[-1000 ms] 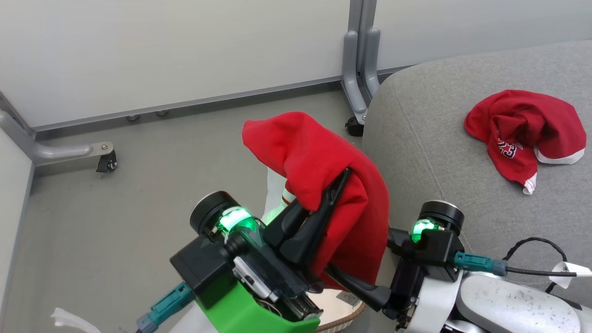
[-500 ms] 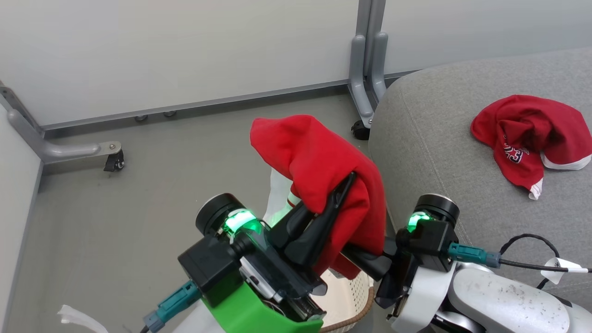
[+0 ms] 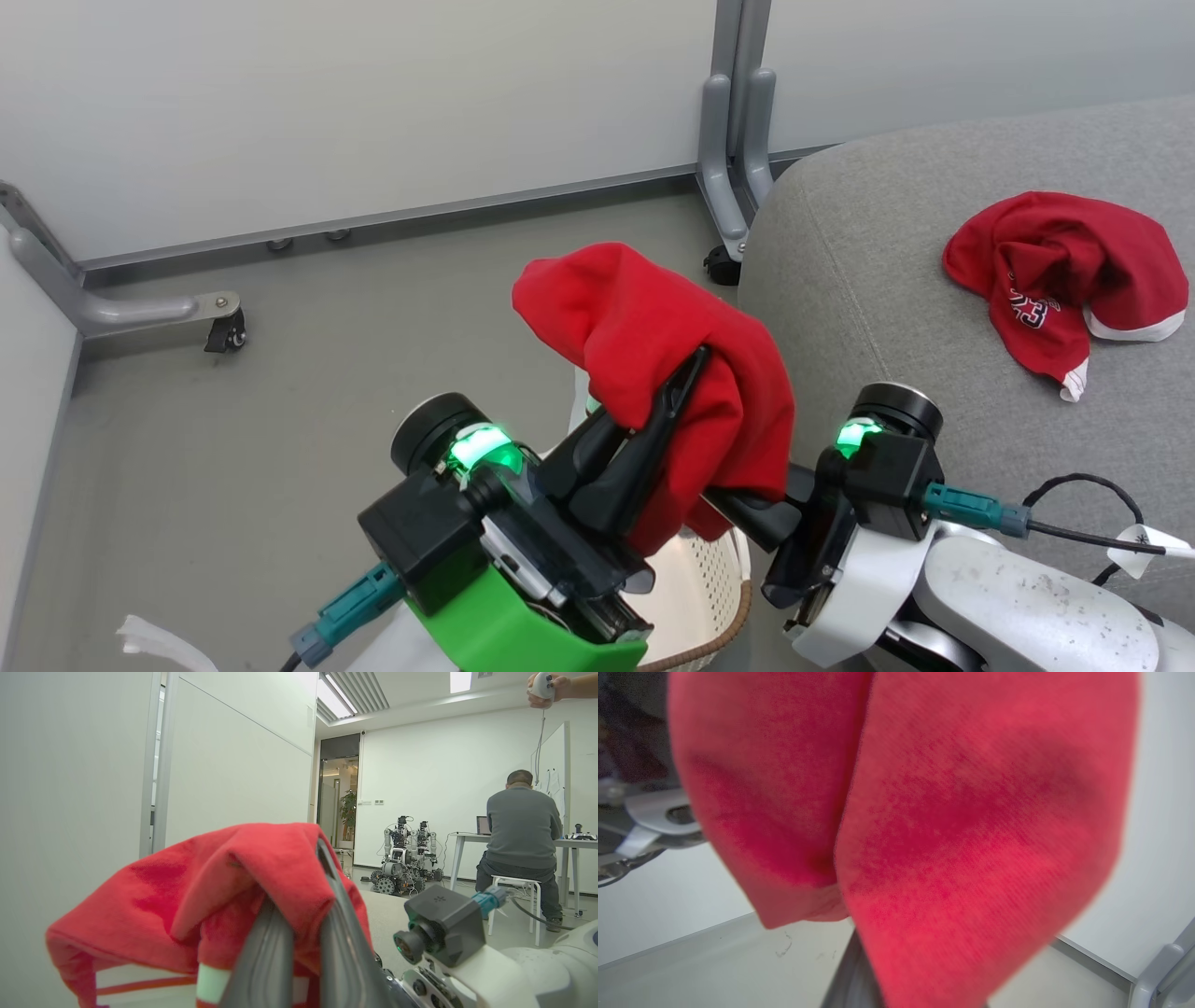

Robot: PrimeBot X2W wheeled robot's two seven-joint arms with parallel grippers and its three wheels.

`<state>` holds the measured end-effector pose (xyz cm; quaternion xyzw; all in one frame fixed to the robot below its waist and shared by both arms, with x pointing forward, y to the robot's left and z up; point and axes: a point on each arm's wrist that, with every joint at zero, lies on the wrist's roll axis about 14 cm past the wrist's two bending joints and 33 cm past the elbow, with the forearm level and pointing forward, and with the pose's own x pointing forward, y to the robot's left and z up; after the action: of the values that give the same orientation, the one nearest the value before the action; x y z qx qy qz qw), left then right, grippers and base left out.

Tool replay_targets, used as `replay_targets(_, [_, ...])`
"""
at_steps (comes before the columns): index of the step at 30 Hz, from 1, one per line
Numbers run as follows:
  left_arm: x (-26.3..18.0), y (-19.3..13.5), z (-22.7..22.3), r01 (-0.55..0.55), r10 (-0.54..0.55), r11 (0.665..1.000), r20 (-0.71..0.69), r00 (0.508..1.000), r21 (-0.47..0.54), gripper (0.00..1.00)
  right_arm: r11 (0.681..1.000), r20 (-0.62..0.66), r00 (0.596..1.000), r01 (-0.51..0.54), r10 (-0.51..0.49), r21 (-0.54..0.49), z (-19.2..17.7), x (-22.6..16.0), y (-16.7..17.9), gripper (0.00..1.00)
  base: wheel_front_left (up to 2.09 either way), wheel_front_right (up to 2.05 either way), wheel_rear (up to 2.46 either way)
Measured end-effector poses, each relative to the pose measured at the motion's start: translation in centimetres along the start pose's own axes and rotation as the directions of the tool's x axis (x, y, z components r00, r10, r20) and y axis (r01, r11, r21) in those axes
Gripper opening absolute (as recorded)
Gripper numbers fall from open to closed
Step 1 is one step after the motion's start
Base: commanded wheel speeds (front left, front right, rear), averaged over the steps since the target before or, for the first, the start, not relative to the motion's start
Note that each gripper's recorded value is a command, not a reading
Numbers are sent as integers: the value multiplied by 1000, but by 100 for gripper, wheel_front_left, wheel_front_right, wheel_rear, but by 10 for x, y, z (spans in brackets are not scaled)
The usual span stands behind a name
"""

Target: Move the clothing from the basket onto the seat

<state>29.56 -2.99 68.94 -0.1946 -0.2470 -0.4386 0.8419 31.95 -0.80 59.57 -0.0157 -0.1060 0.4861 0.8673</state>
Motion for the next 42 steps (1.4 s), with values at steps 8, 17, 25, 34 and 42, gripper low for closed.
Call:
replay_targets(8, [-1, 2, -2, -5, 5, 1000, -6, 1000, 2, 0, 1000, 15, 1000, 23, -24, 16, 1, -2, -1, 0, 0, 0, 0])
replay_targets(17, [-7, 14, -11, -44, 46, 998, -42, 998, 38, 100, 994, 105, 989, 102, -107, 43, 23, -2, -16, 0, 0, 0, 0])
replay_targets(25, [-25, 40, -16, -137, 143, 987, -72, 987, 80, 100, 975, 174, 959, 219, -224, 46, 38, -14, -39, 0, 0, 0, 0])
replay_targets(34, [-72, 83, -28, -300, 325, 938, -143, 935, 172, 100, 942, 210, 921, 336, -330, 6, 44, -30, -59, 0, 0, 0, 0])
replay_targets(42, [-124, 118, -27, -482, 521, 845, -149, 841, 233, 100, 907, 220, 885, 422, -411, -4, 43, -45, -72, 0, 0, 0, 0])
